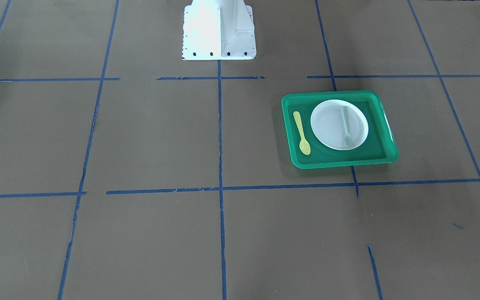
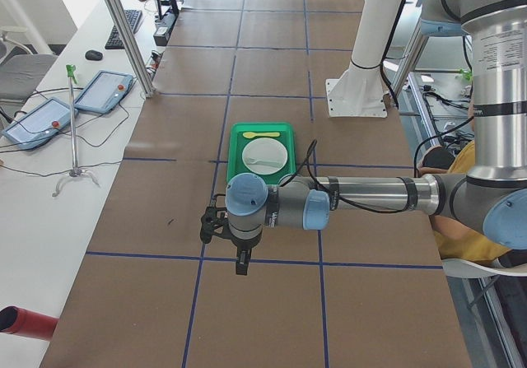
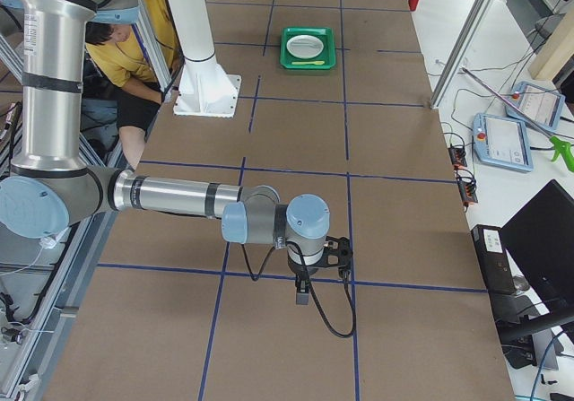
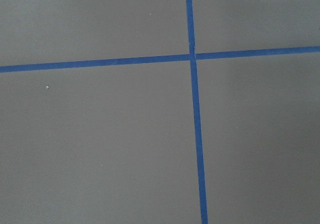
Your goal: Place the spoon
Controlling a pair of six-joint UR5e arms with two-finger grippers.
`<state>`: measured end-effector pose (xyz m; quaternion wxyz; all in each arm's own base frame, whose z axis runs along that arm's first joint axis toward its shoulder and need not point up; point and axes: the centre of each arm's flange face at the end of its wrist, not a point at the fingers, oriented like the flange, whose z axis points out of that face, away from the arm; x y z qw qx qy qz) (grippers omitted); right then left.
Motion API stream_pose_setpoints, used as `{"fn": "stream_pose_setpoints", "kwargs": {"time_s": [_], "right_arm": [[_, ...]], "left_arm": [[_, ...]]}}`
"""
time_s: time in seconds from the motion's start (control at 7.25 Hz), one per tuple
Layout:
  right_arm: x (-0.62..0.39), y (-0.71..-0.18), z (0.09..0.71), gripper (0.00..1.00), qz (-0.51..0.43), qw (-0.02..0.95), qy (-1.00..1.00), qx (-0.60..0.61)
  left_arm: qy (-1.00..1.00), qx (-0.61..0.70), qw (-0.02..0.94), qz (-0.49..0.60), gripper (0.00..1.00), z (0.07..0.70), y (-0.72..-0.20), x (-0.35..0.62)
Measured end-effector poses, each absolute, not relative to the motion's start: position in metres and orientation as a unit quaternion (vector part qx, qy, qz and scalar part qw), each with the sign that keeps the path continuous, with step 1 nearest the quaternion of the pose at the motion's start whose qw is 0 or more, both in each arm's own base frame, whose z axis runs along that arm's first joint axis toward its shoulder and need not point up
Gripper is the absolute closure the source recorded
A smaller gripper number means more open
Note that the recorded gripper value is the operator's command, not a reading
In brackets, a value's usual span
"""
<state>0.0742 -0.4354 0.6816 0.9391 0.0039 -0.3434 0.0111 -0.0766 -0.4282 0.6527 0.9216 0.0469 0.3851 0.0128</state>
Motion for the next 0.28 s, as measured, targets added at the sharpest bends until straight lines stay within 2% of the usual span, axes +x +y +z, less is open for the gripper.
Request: {"fn": "stream_pose_setpoints", "kwargs": {"time_s": [0.28], "right_arm": [[0.0742, -0.4354, 0.6817, 0.0, 0.011, 0.939, -0.343, 0.004]], "left_arm": [[0.385, 0.045, 0.922, 0.01, 0.0, 0.6545, -0.4267, -0.0776]]}}
